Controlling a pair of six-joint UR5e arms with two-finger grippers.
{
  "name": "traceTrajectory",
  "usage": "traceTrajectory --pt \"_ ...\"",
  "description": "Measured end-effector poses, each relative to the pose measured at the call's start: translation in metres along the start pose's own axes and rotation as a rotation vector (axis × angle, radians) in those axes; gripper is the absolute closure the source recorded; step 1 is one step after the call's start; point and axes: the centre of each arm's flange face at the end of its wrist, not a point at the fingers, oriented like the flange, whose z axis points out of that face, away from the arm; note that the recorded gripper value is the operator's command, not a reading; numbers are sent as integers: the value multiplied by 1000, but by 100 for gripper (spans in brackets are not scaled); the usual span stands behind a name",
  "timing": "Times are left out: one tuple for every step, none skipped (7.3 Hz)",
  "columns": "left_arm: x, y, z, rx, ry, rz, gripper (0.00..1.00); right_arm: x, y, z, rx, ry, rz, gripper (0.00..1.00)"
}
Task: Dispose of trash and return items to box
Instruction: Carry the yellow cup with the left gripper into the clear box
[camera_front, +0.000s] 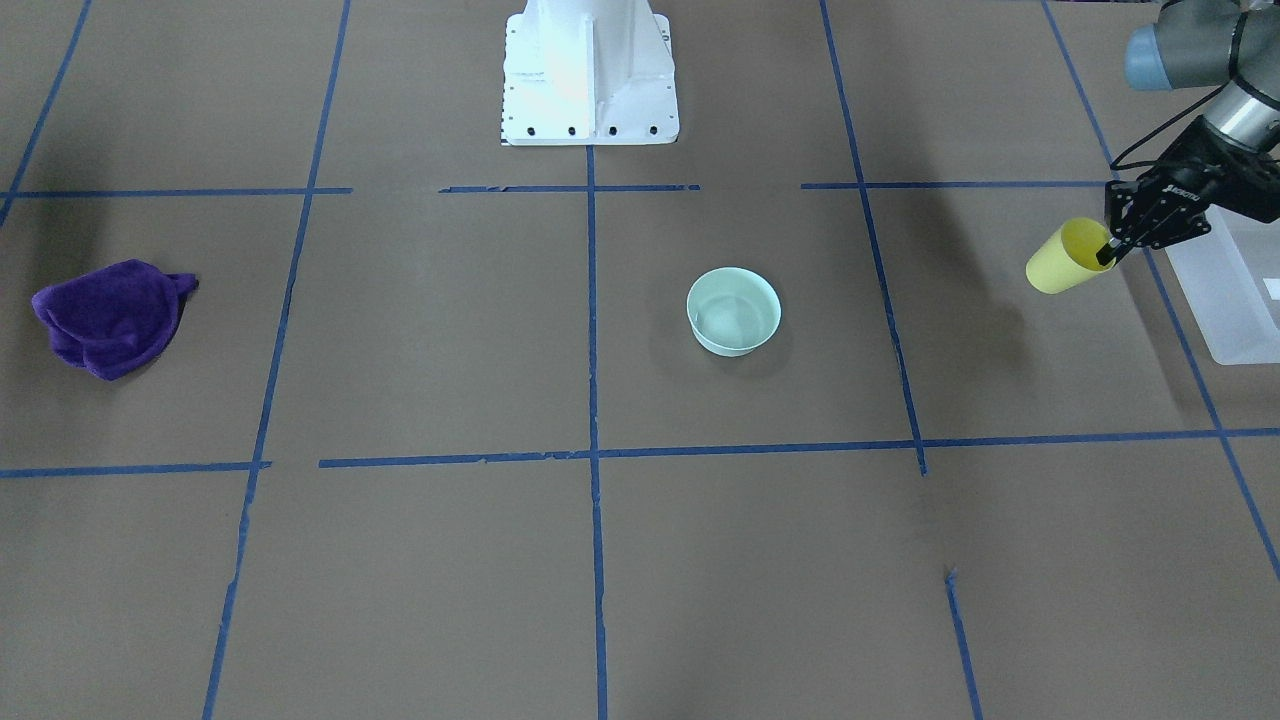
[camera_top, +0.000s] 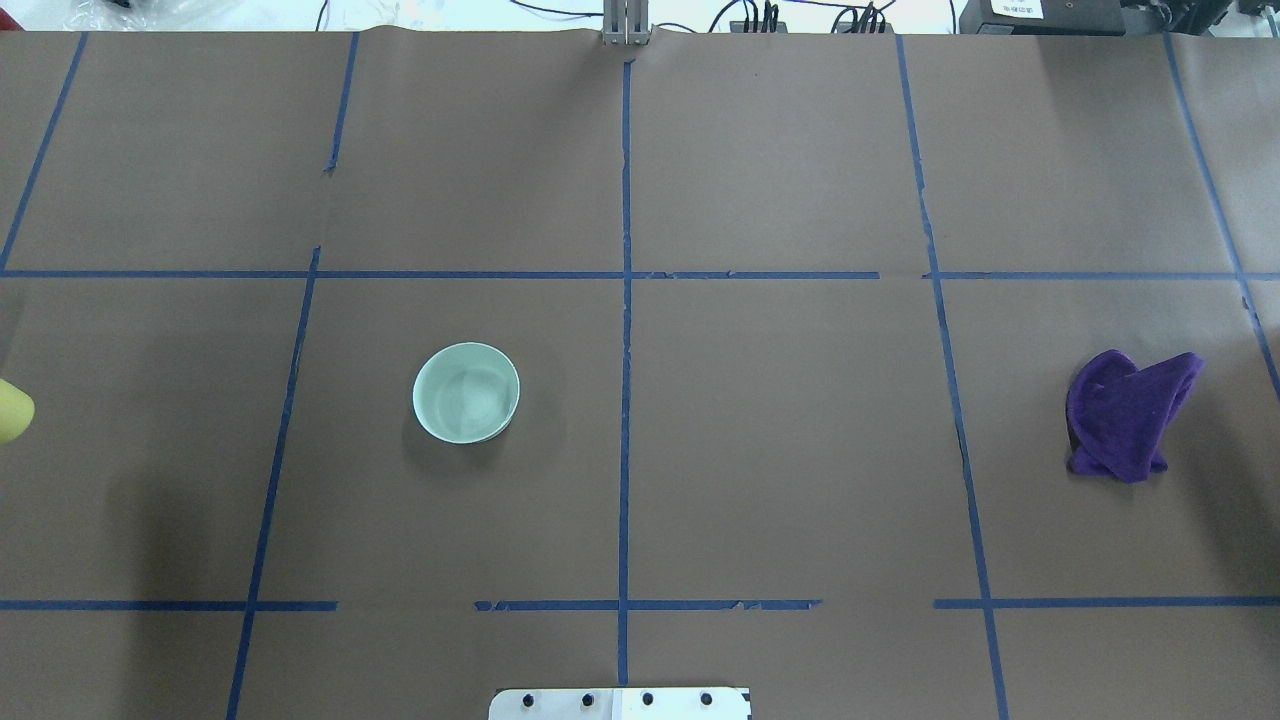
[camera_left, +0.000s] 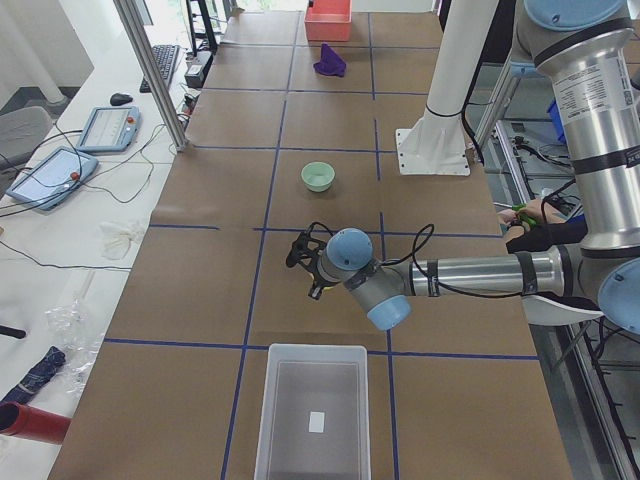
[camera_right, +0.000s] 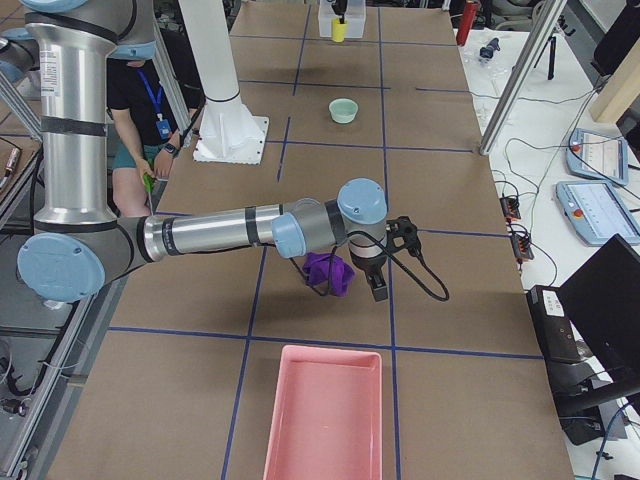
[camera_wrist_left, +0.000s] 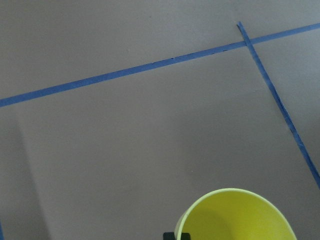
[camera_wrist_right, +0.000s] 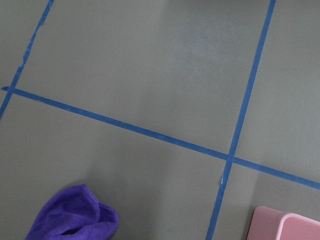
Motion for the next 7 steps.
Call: traceTrajectory --pt "-26 3 -20 -7 -42 44 100 1 0 1 -2 0 2 0" --pt "-60 8 -44 -21 -97 85 100 1 0 1 -3 0 3 0" --pt "-97 10 -67 -40 -144 129 100 2 0 2 -3 0 3 0" --pt "-128 12 -81 -57 -168 164 100 2 0 2 -3 1 3 0" --pt "-149 18 -86 -69 -178 175 100 2 0 2 -3 0 3 0" --pt "-162 27 -85 -72 -183 163 100 2 0 2 -4 0 4 0" --pt "-172 38 -79 -63 -189 143 100 2 0 2 -4 0 4 0"
